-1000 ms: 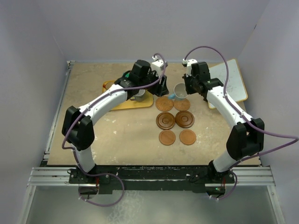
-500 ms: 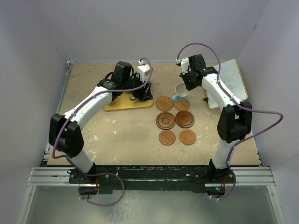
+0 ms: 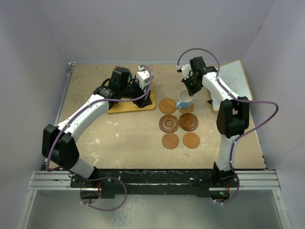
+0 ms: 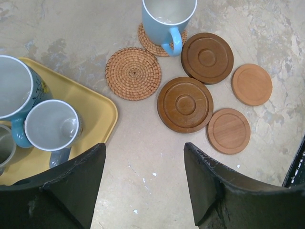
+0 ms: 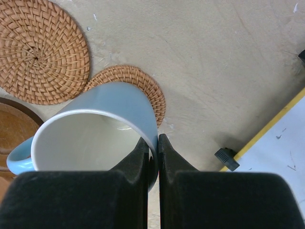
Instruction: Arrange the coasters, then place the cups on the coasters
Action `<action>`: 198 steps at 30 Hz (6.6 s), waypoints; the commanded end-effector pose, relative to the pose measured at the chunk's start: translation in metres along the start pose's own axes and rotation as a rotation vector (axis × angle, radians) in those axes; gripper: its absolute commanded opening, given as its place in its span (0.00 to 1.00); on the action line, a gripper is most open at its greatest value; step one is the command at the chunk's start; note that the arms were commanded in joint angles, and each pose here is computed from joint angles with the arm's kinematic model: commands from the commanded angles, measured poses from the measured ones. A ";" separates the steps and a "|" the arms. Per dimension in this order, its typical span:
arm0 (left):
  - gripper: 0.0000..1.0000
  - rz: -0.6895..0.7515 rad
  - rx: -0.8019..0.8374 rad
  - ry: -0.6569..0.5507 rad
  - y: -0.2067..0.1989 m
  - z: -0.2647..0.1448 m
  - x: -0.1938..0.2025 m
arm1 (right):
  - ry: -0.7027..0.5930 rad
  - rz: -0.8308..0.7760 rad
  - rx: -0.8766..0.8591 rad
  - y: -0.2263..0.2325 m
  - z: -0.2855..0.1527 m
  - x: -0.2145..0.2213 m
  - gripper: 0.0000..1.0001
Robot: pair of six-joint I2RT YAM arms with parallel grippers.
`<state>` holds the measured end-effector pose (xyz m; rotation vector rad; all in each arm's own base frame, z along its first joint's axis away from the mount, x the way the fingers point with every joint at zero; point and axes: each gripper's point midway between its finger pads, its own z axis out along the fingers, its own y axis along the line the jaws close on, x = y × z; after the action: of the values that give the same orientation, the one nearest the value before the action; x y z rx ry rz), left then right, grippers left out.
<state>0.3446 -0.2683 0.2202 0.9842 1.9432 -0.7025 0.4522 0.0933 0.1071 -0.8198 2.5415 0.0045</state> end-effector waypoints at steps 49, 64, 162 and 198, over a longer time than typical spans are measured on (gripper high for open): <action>0.64 0.115 -0.085 -0.073 0.011 -0.017 -0.021 | -0.040 -0.044 -0.065 -0.006 -0.003 -0.004 0.24; 0.66 0.110 -0.320 -0.037 0.082 -0.021 -0.025 | -0.194 -0.049 0.007 -0.015 -0.075 -0.037 0.50; 0.03 -0.078 -0.455 -0.236 0.128 0.037 -0.157 | -0.535 0.100 0.090 0.015 -0.199 0.029 0.79; 0.03 -0.327 -0.329 0.057 0.058 0.151 -0.032 | -0.560 0.193 0.173 -0.008 -0.207 0.038 0.86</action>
<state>0.4591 -0.3496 0.1447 0.5366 2.2732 -0.4605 0.3413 0.0350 0.2616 -0.4355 2.1012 0.0586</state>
